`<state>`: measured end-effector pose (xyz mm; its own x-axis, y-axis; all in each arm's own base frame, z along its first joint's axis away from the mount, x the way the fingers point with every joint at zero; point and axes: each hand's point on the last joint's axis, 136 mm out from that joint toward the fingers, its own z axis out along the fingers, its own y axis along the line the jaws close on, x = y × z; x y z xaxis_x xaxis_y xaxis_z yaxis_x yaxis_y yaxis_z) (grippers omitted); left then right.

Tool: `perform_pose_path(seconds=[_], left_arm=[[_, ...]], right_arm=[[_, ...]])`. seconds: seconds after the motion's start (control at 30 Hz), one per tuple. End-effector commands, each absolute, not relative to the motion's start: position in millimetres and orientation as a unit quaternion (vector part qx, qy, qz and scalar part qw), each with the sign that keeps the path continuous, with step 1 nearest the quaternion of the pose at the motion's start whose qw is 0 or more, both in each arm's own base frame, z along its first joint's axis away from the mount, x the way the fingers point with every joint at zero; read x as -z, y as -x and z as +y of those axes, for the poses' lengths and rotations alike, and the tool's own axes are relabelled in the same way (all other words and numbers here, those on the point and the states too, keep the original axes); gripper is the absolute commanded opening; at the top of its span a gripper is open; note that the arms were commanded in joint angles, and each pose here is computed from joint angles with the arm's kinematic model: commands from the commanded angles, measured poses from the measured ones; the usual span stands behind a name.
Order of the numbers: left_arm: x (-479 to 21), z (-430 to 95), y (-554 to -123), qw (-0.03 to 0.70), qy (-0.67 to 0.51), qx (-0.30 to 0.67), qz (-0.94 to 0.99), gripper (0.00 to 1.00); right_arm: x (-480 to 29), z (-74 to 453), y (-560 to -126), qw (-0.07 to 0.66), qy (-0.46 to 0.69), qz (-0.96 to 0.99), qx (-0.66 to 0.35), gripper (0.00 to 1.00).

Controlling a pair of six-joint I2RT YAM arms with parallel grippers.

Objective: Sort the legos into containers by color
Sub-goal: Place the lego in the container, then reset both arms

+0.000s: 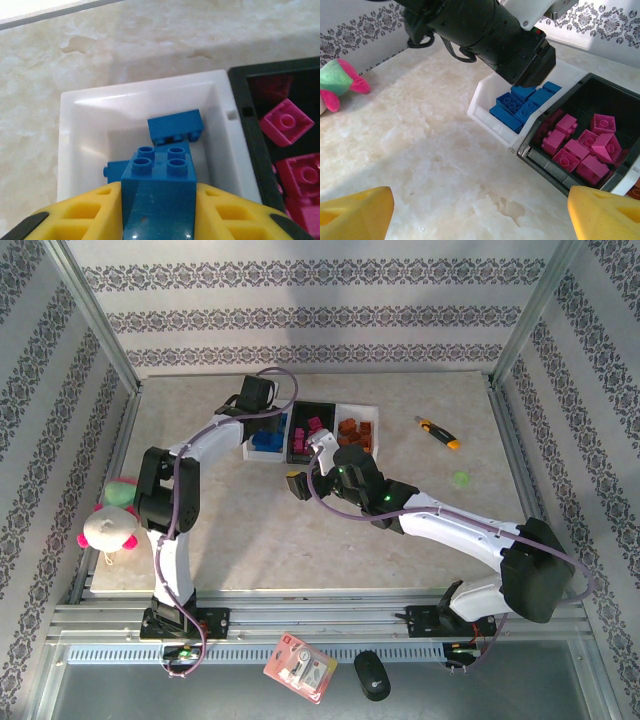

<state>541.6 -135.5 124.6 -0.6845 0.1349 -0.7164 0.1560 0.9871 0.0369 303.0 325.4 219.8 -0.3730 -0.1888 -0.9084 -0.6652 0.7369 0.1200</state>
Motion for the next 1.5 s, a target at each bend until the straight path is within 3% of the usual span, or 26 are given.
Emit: perform_pose_path(seconds=[0.0, 0.1, 0.23, 0.33, 0.5, 0.7, 0.93, 1.17, 1.47], left_arm=[[-131.5, -129.2, -562.4, 0.413, -0.062, 0.021, 0.909, 0.37], [-137.7, -128.9, -562.8, 0.419, -0.066, 0.019, 0.905, 0.47], [-161.6, -128.7, -555.1, 0.448, -0.077, 0.024, 0.890, 0.77], [-185.3, -125.8, -540.6, 0.476, -0.079, 0.029, 0.875, 0.88], [-224.6, -119.4, -502.3, 0.537, -0.090, 0.040, 0.837, 0.97], [-234.7, -87.6, -443.5, 0.603, -0.062, 0.006, 0.795, 0.99], [-204.6, -33.8, -390.7, 0.625, -0.019, -0.096, 0.775, 0.99], [-153.4, -4.9, -387.5, 0.605, -0.013, -0.139, 0.784, 0.99], [-101.4, 13.7, -395.3, 0.580, 0.035, -0.089, 0.809, 0.99]], right_arm=[[-227.4, 323.6, -311.2, 0.505, 0.252, 0.790, -0.242, 0.90], [-230.2, 320.4, -312.0, 0.506, 0.245, 0.790, -0.244, 0.90], [-232.6, 313.0, -316.1, 0.507, 0.230, 0.792, -0.249, 0.90], [-234.4, 306.4, -319.8, 0.510, 0.220, 0.793, -0.251, 0.89], [-239.2, 278.6, -333.9, 0.532, 0.179, 0.797, -0.224, 0.89], [-236.5, 220.5, -348.7, 0.575, 0.137, 0.792, -0.152, 0.90], [-213.4, 114.8, -364.6, 0.604, 0.069, 0.793, -0.033, 0.92], [-163.2, 27.4, -386.6, 0.596, 0.001, 0.801, 0.057, 0.95], [-164.4, -5.8, -395.7, 0.601, -0.035, 0.795, 0.069, 0.93]])
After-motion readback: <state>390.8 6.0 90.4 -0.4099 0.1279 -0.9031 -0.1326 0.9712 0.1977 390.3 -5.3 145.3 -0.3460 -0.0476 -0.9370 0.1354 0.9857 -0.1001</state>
